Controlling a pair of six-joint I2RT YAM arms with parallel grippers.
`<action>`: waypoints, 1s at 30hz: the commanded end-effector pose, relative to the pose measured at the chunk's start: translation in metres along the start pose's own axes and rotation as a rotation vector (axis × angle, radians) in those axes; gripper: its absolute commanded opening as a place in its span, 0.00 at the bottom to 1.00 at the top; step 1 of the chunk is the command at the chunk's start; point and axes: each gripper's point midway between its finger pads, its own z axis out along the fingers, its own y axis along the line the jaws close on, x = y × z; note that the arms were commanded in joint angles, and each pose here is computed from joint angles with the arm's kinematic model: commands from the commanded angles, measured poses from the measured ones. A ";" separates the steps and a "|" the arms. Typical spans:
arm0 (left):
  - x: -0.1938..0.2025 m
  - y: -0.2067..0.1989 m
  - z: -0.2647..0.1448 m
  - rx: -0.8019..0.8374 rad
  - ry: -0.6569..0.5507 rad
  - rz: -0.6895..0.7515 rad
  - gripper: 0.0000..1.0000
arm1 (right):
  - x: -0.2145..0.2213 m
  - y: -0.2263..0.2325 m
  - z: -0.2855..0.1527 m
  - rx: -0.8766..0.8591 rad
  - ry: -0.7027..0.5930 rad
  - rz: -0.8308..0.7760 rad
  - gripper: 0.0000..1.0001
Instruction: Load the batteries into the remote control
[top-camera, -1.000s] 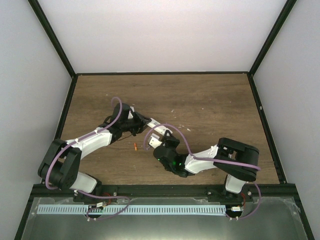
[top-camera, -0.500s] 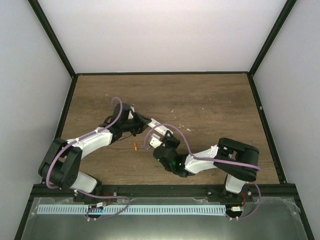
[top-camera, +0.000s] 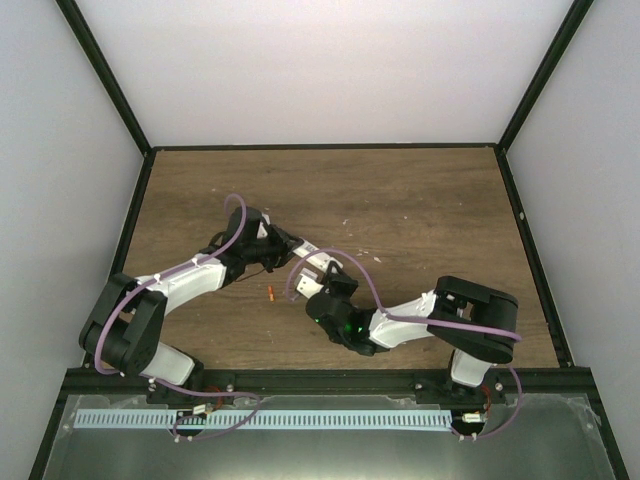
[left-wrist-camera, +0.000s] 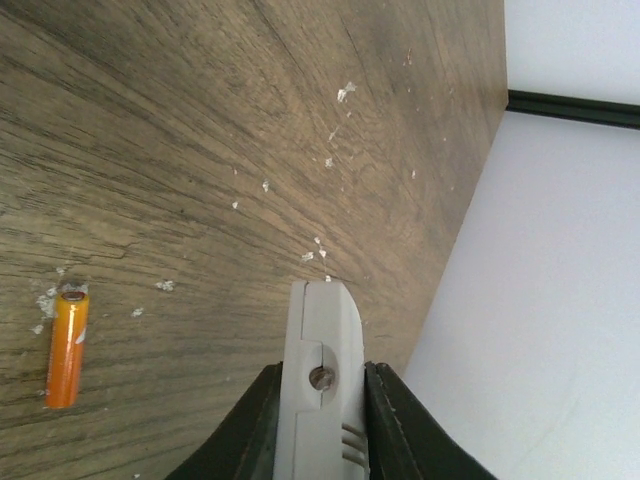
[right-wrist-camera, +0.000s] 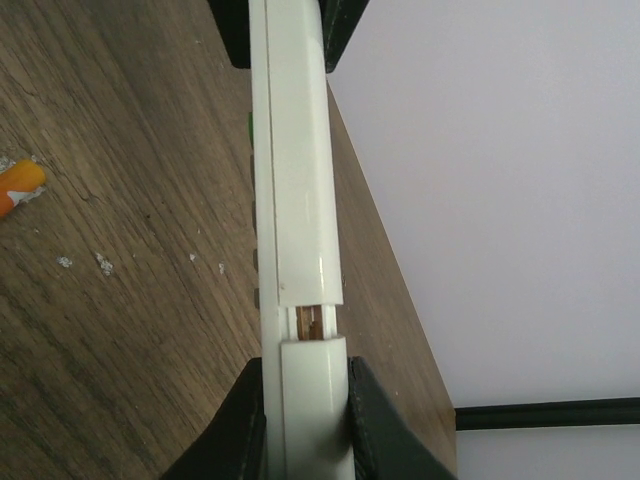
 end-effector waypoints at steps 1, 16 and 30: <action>-0.001 -0.005 0.004 0.020 0.010 0.010 0.19 | -0.020 -0.015 -0.006 0.017 -0.045 0.079 0.01; -0.004 -0.008 0.000 0.062 -0.007 0.052 0.00 | -0.008 -0.011 -0.007 -0.017 0.014 0.217 0.32; -0.020 -0.040 -0.014 0.251 -0.052 0.217 0.00 | -0.033 -0.046 -0.024 -0.253 -0.127 0.463 0.86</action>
